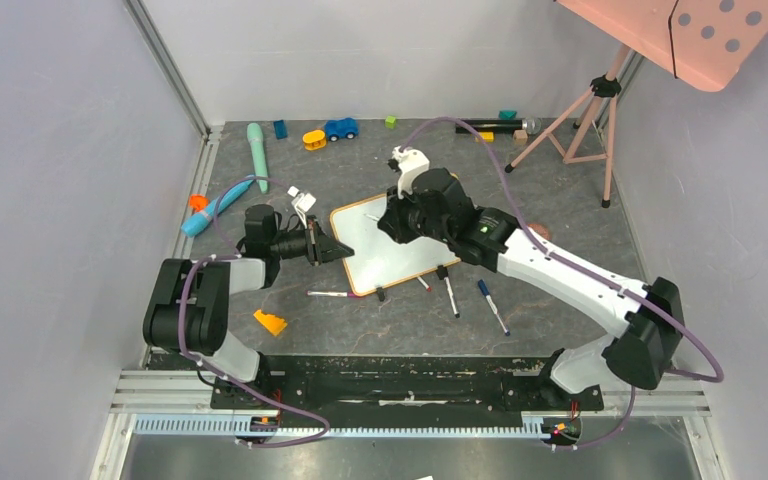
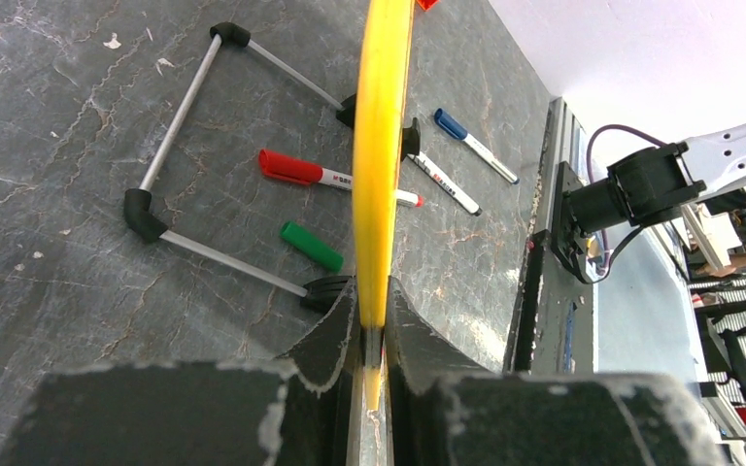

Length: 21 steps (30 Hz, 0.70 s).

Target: Write a sentence on the whiteboard

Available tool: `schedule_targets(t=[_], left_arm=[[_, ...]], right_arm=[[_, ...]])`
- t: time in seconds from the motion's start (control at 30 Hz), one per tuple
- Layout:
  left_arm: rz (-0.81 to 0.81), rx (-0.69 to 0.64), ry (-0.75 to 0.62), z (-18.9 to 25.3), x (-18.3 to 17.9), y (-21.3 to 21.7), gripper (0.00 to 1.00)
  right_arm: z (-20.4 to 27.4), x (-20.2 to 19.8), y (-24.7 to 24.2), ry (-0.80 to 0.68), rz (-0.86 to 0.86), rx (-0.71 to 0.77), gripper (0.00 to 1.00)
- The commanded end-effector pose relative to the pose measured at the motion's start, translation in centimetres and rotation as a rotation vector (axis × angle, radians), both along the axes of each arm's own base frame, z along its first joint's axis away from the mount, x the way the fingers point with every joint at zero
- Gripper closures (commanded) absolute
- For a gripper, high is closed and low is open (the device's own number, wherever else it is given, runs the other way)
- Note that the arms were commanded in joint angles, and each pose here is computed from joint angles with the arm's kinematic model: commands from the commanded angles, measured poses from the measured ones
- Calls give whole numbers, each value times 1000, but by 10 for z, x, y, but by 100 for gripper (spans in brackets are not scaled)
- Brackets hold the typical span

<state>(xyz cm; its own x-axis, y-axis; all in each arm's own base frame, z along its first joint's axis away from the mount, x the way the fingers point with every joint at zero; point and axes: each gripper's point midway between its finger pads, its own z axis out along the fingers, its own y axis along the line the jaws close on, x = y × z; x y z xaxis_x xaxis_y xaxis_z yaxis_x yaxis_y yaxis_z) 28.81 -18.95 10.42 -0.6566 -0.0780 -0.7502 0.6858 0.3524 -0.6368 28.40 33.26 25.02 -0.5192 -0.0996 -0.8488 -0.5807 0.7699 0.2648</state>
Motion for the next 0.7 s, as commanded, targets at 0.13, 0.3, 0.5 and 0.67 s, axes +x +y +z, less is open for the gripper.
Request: schedule_targets(t=[0.13, 0.3, 0.5, 0.67], left_arm=[[-12, -13, 49, -4, 6, -4, 98], [-31, -16, 77, -3, 7, -5, 98], [-33, -8, 105, -5, 4, -4, 98], [-35, -5, 115, -5, 4, -4, 98]], right_arm=[[19, 11, 31, -89, 36, 21, 100], [14, 19, 37, -87, 29, -1, 100], [8, 28, 48, -78, 34, -19, 100], [0, 34, 53, -67, 28, -38, 100]])
